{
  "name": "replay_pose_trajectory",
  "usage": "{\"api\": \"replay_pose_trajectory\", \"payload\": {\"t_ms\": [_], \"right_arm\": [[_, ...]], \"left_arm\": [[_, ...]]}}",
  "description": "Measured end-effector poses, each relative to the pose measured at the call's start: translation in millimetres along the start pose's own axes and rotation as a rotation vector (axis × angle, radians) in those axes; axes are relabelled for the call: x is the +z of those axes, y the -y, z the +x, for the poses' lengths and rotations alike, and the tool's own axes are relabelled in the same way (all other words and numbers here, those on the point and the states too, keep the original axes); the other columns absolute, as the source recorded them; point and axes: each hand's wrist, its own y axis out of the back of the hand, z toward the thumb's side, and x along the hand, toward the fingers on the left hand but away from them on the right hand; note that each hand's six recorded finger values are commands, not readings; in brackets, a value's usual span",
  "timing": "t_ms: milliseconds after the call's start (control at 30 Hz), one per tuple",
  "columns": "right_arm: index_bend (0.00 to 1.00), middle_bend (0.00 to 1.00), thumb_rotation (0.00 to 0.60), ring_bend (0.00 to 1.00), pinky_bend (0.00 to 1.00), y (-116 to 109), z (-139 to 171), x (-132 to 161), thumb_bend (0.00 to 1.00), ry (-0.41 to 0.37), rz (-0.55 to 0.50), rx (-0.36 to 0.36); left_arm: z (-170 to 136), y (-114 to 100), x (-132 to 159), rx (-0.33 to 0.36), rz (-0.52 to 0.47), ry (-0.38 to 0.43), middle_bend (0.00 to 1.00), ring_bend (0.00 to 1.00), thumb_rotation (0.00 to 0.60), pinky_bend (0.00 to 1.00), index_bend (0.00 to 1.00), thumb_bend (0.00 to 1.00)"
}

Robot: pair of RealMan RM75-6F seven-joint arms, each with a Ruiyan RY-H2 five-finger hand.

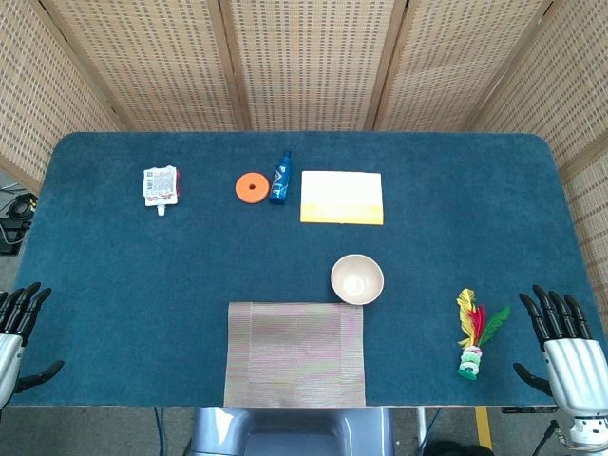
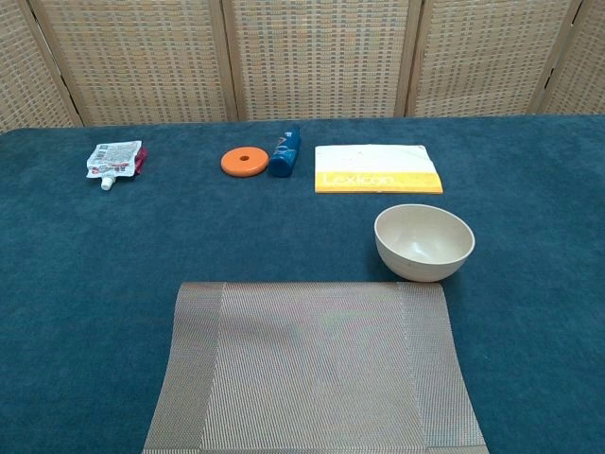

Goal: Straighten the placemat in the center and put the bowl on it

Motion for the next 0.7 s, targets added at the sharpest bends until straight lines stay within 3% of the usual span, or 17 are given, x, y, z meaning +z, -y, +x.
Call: {"api": "replay_pose_trajectory", "payload": {"t_ms": [400, 700], "right_arm": [[0.00, 0.00, 0.600, 0.00, 0.00, 10.0, -7.0, 4.7, 0.00, -0.032, 0.022, 0.038], [0.01, 0.00, 0.600, 0.00, 0.00, 35.0, -52.2, 31.1, 0.00, -0.205, 0.095, 0.149]], "left_arm": [[1.4, -0.3, -1.4, 0.005, 0.004, -0.012, 0.00, 0.00, 0.600, 0.00, 0.00, 0.00], [9.4, 4.4, 4.0, 0.025, 0.034, -0.015, 0.00, 0.00, 0.600, 0.00, 0.00, 0.00]]}}
